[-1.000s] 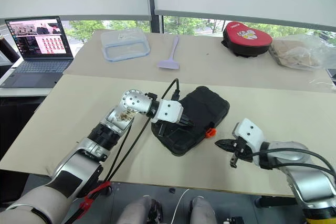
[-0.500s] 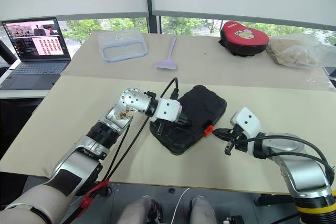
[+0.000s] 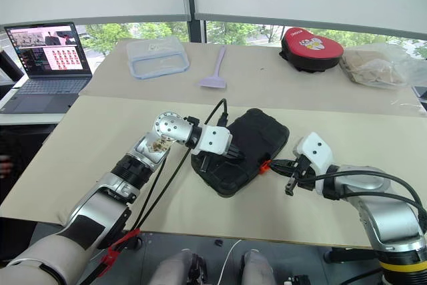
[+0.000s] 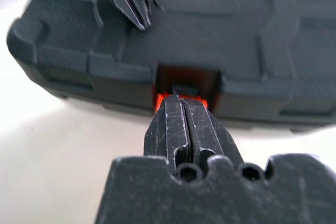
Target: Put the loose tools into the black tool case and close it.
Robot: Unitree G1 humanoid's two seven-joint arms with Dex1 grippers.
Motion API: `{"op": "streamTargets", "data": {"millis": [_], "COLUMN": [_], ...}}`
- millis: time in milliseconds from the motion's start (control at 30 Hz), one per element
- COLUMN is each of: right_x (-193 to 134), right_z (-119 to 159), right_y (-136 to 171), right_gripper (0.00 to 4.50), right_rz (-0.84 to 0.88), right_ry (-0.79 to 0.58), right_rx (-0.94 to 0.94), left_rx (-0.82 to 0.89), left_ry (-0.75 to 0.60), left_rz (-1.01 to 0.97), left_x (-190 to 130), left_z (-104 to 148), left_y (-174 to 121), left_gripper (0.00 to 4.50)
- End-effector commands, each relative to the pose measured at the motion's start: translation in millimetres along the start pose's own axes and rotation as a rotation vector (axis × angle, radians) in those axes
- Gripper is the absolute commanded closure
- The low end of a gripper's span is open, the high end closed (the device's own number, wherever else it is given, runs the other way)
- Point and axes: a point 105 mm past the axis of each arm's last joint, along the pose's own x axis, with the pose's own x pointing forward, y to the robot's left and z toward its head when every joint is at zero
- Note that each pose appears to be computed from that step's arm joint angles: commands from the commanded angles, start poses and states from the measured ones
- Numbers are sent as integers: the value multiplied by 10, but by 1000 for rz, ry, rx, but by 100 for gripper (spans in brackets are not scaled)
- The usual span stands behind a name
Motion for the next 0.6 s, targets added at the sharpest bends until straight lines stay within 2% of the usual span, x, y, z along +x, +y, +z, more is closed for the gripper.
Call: {"op": "streamTargets", "data": {"millis": [33, 167, 267, 367, 600], "right_x": [-33, -274, -350, -274, -25], "right_z": [128, 133, -14, -148, -42], "right_y": [11, 31, 110, 98, -40], "right_gripper": [450, 450, 450, 450, 450], "right_rz": [0, 33, 73, 43, -21], "right_ry": [-26, -2, 66, 98, 36], "right_rx": [-46, -31, -19, -21, -43], "left_rx": [-73, -73, -72, -70, -63], "left_ry": [79, 87, 91, 91, 87], "left_rz": [-49, -48, -49, -47, -51], "left_x": [77, 50, 42, 52, 67], "left_z": [-260, -283, -295, -290, -271], "left_y": [-198, -204, -208, -198, -181], "left_gripper": [439, 439, 439, 439, 439]}}
